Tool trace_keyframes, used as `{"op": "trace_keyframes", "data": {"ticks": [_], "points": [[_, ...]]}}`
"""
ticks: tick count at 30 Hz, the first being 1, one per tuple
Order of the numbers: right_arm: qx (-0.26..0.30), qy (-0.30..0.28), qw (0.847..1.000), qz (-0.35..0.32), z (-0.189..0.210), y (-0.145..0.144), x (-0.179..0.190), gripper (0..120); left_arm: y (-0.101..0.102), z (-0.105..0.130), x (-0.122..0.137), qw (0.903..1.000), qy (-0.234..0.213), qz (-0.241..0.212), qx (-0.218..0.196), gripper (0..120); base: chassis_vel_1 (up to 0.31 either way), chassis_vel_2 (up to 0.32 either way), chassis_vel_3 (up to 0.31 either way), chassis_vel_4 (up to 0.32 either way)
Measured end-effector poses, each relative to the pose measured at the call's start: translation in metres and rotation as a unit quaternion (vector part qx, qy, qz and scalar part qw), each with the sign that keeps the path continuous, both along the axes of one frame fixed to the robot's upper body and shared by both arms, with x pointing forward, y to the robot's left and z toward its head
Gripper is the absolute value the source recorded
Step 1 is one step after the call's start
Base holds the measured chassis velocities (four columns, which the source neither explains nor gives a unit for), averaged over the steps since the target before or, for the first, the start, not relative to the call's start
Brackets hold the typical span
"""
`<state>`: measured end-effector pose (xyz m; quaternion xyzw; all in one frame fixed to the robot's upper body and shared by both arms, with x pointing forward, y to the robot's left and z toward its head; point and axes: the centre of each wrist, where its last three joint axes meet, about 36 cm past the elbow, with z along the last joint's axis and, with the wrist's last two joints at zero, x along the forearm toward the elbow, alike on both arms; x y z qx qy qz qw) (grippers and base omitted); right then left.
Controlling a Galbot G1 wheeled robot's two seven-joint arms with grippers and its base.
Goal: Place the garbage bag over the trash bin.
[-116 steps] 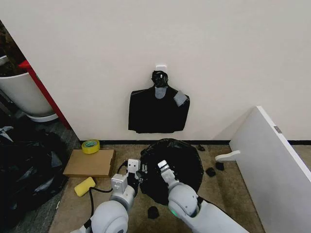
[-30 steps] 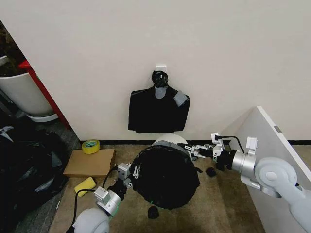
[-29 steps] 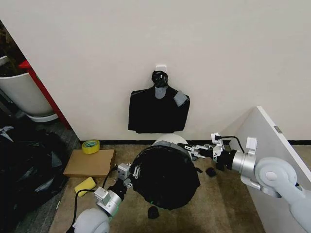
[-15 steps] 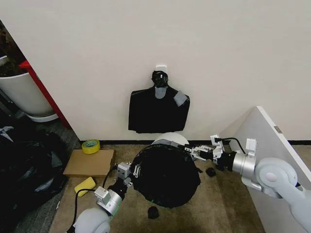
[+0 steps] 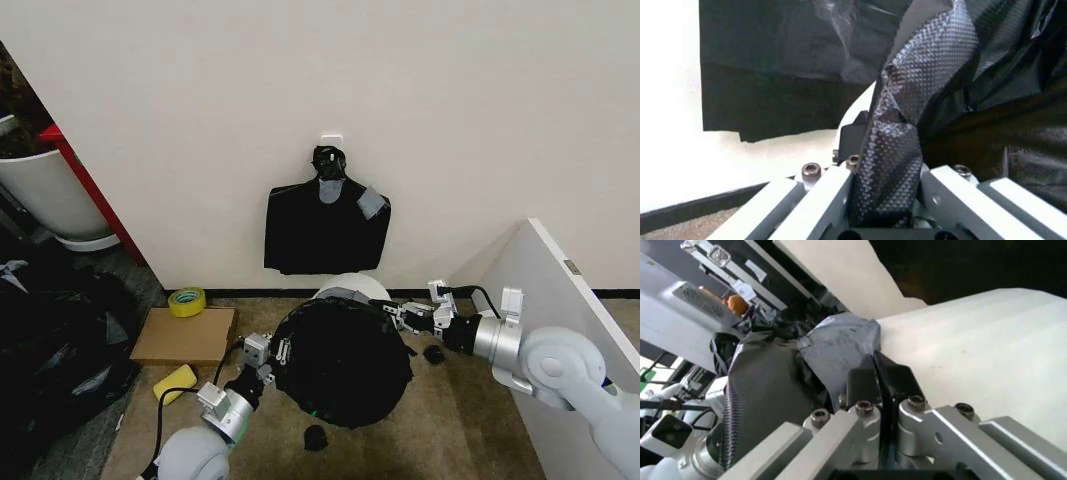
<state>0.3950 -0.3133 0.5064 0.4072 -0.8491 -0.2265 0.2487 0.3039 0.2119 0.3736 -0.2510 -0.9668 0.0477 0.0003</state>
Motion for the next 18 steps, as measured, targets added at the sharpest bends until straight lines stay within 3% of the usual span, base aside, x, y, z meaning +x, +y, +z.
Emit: {"op": "trace_keyframes", "data": {"ticks": [18], "points": [[-0.024,-0.041,0.998,-0.037,-0.018,0.004,0.008,0,-0.004,0.001,0.002,0.9999,0.002,-0.01,-0.006,0,0.0,0.0,0.0,0.0]]}}
